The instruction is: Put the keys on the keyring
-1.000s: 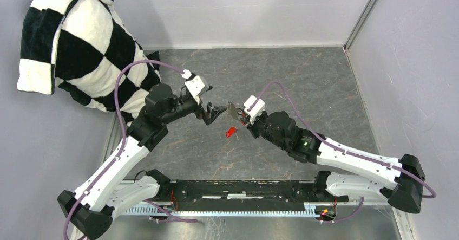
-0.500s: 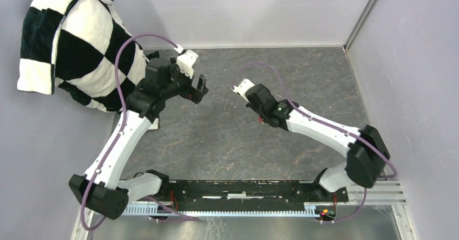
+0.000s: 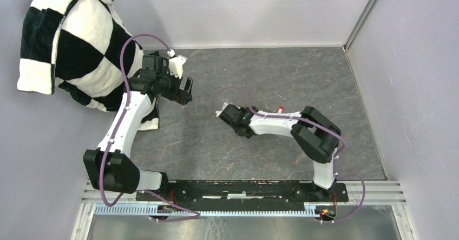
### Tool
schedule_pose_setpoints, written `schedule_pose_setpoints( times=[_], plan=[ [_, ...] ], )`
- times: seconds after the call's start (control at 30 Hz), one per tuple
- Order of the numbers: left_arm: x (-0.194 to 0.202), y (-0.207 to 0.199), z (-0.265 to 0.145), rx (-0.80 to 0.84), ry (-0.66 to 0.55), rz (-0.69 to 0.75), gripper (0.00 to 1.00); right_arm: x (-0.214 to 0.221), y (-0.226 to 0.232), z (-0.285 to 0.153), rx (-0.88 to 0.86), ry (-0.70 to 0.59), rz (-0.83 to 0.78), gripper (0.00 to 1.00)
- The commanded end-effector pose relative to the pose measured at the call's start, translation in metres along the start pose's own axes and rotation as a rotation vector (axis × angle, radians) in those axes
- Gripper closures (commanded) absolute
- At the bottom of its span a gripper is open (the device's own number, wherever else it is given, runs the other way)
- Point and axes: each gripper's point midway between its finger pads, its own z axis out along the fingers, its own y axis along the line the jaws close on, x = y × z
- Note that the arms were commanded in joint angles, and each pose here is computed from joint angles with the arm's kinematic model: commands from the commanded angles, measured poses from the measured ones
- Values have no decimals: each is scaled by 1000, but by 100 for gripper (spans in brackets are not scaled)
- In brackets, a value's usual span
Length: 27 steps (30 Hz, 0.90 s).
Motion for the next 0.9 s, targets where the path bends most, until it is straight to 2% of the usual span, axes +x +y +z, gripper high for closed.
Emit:
schedule_pose_setpoints(
  times=[0.0, 0.03, 0.07, 0.1, 0.17, 0.3, 0.4, 0.53, 0.63, 0.7, 0.77, 0.87],
  plan=[
    [-16, -3, -8, 25, -50, 52, 0, -40, 21, -17, -4, -70, 13, 100],
    [-14, -2, -6, 25, -47, 50, 0, -44, 34, -17, -44, -76, 10, 98],
    [-13, -2, -5, 24, -45, 48, 0, -48, 44, -18, -84, -86, 22, 91],
    [-12, -2, -4, 22, -43, 46, 0, -49, 53, -19, -119, -91, 38, 80],
    [-8, -2, -1, 22, -47, 47, 0, -51, 70, -23, -198, -113, 65, 64],
    [-9, -3, -2, 12, -86, 52, 0, -56, 86, -35, -321, -167, 124, 38],
    [-12, -1, -1, 1, -110, 57, 0, -65, 84, -51, -404, -223, 171, 4],
    [-16, 4, 2, -13, -124, 55, 0, -76, 58, -78, -564, -336, 336, 2],
    [-15, 8, 7, -17, -136, 45, 0, -72, 7, -94, -649, -503, 599, 2],
    [-9, 9, 14, -7, -153, 31, 0, -49, -36, -89, -588, -577, 771, 2],
    [1, 11, 25, 3, -175, 13, 0, -13, -62, -69, -486, -572, 908, 2],
    [19, 19, 44, -12, -191, -2, 0, 62, -87, -24, -279, -457, 1117, 2]
  ],
)
